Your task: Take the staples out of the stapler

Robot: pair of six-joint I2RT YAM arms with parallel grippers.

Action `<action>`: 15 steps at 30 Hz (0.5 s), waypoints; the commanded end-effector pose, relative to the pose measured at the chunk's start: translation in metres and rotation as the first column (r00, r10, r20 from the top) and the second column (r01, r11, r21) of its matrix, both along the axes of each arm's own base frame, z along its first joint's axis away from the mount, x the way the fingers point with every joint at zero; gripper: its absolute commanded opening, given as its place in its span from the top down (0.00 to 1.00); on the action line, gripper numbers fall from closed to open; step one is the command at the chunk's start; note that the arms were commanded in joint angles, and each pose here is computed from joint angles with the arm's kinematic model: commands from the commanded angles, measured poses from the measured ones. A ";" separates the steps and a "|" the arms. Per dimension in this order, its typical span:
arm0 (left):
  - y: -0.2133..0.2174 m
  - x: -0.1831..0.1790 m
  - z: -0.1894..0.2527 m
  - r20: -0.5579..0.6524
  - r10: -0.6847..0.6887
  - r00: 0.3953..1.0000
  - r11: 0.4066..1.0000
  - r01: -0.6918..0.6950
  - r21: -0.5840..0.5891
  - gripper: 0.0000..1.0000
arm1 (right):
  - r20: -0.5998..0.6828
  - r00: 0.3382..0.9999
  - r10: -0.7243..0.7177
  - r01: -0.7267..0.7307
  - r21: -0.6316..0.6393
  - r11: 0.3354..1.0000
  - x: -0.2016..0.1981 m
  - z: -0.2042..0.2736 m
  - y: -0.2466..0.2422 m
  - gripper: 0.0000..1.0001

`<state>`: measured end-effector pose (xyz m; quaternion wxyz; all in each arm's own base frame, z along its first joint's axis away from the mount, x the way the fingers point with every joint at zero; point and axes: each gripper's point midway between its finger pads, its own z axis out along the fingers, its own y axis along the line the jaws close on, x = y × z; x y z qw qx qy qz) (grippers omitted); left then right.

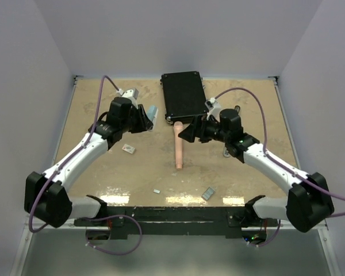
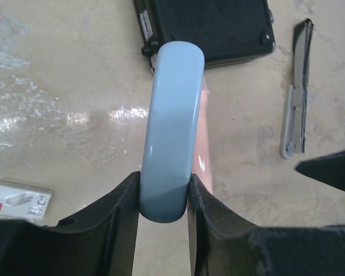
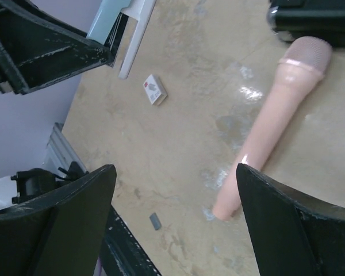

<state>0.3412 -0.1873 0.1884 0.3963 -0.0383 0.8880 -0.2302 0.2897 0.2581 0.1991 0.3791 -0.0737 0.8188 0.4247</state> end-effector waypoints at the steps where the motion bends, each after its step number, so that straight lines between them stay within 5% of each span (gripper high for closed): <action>1: -0.017 -0.022 0.018 0.061 -0.105 0.993 0.987 0.111 -0.115 1.00 | 0.038 0.996 0.079 -0.083 0.104 0.991 -0.006 0.015 0.054 0.12; 15: -0.017 -0.056 0.014 -0.006 -0.085 0.996 0.967 0.081 -0.243 1.00 | 0.030 0.996 0.084 -0.086 0.101 0.991 -0.013 -0.019 0.131 0.14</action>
